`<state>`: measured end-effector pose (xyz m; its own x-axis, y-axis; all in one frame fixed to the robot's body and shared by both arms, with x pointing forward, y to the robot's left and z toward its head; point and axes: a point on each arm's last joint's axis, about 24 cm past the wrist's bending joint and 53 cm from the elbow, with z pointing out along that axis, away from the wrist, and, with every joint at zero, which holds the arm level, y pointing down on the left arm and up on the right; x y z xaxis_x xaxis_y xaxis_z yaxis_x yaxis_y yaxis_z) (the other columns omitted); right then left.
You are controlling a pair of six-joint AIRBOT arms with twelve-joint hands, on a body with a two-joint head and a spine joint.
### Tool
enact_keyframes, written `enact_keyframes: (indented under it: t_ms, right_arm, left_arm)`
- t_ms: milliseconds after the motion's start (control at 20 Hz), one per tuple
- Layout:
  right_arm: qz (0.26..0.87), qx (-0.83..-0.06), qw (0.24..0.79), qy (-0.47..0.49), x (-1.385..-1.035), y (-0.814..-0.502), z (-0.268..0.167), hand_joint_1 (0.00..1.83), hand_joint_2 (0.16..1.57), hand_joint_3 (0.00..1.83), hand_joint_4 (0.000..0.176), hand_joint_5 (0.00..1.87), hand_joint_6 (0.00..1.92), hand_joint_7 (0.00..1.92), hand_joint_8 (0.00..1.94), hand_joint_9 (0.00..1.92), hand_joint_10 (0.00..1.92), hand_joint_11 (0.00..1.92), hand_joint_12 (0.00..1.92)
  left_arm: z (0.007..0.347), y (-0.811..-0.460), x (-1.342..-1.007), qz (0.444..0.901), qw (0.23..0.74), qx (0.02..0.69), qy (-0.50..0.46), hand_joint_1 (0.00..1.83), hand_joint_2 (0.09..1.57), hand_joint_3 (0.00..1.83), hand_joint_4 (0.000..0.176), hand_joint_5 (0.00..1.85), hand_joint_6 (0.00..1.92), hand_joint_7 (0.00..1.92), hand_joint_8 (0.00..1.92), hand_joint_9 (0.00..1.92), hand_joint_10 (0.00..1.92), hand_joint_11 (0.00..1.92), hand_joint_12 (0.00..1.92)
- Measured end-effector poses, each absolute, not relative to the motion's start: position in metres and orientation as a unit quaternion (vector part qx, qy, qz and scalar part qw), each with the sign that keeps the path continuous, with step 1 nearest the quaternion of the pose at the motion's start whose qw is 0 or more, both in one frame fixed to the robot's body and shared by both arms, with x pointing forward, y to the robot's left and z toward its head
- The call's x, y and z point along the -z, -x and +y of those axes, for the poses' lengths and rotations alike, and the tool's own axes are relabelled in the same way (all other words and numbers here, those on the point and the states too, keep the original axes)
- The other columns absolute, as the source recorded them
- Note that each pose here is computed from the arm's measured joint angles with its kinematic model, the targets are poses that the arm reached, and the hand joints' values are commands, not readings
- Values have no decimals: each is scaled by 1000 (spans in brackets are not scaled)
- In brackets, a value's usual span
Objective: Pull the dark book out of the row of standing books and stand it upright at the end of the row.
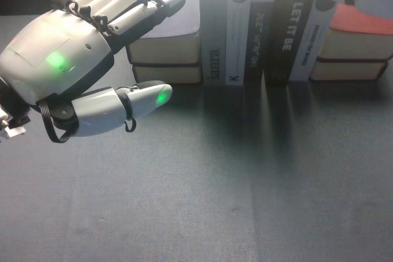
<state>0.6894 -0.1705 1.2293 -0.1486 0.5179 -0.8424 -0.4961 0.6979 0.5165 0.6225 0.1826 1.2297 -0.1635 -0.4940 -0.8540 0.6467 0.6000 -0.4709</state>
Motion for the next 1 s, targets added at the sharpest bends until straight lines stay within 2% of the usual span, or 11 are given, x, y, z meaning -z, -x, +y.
enact_keyframes:
  t_ms: [150, 200, 300, 350, 400, 500, 600, 700, 800, 1000]
  right_arm:
    - [646, -391, 656, 5, -1232, -675, -171, 141, 1353, 0, 0, 524, 349, 18, 6, 0, 0, 0, 0]
    - [644, -391, 657, 8, -1234, -670, -172, 458, 1369, 4, 0, 566, 314, 35, 3, 0, 0, 0, 0]
    - [643, -392, 658, 16, -1235, -660, -173, 422, 1383, 7, 0, 593, 242, 36, 2, 0, 0, 0, 0]
    - [642, -397, 655, 24, -1235, -652, -172, 297, 1413, 5, 0, 605, 174, 43, 1, 0, 0, 0, 0]
    - [642, -403, 652, 26, -1234, -647, -171, 344, 1419, 3, 0, 617, 160, 50, 3, 0, 0, 0, 0]
    - [642, -421, 641, 23, -1230, -638, -172, 328, 1412, 0, 0, 640, 160, 66, 7, 0, 0, 0, 0]
    - [642, -435, 631, 20, -1227, -630, -172, 160, 1392, 0, 0, 640, 157, 75, 8, 0, 0, 0, 0]
    - [644, -443, 623, 26, -1226, -622, -170, 127, 1376, 0, 0, 644, 157, 82, 10, 0, 0, 0, 0]
    - [650, -453, 610, 35, -1220, -609, -166, 2, 1326, 0, 0, 641, 161, 94, 12, 0, 0, 0, 0]
    - [668, -457, 585, 49, -1205, -585, -165, 0, 1281, 0, 0, 641, 167, 88, 7, 0, 0, 0, 0]
  left_arm:
    - [184, -623, -1230, 620, 645, 443, -59, 259, 1311, 0, 59, 73, 4, 0, 0, 0, 0, 0, 0]
    - [184, -622, -1230, 620, 644, 443, -60, 262, 1306, 0, 63, 75, 4, 0, 0, 0, 0, 0, 0]
    - [183, -622, -1228, 622, 642, 444, -56, 274, 1306, 0, 58, 73, 3, 0, 0, 0, 0, 0, 0]
    - [183, -621, -1228, 622, 643, 444, -57, 273, 1304, 0, 56, 85, 7, 0, 0, 0, 0, 0, 0]
    - [184, -621, -1228, 621, 643, 444, -56, 274, 1305, 0, 54, 86, 7, 0, 0, 0, 0, 0, 0]
    - [187, -621, -1227, 621, 644, 444, -49, 297, 1302, 0, 60, 97, 8, 0, 0, 0, 0, 0, 0]
    - [191, -620, -1228, 623, 645, 441, -48, 269, 1309, 2, 56, 91, 3, 0, 0, 0, 0, 0, 0]
    - [193, -621, -1230, 620, 648, 440, -44, 270, 1308, 1, 54, 95, 4, 0, 0, 0, 0, 0, 0]
    - [193, -621, -1230, 619, 648, 441, -44, 313, 1297, 0, 55, 101, 5, 0, 0, 0, 0, 0, 0]
    - [194, -621, -1231, 617, 650, 442, -43, 273, 1291, 0, 59, 94, 3, 0, 0, 0, 0, 0, 0]
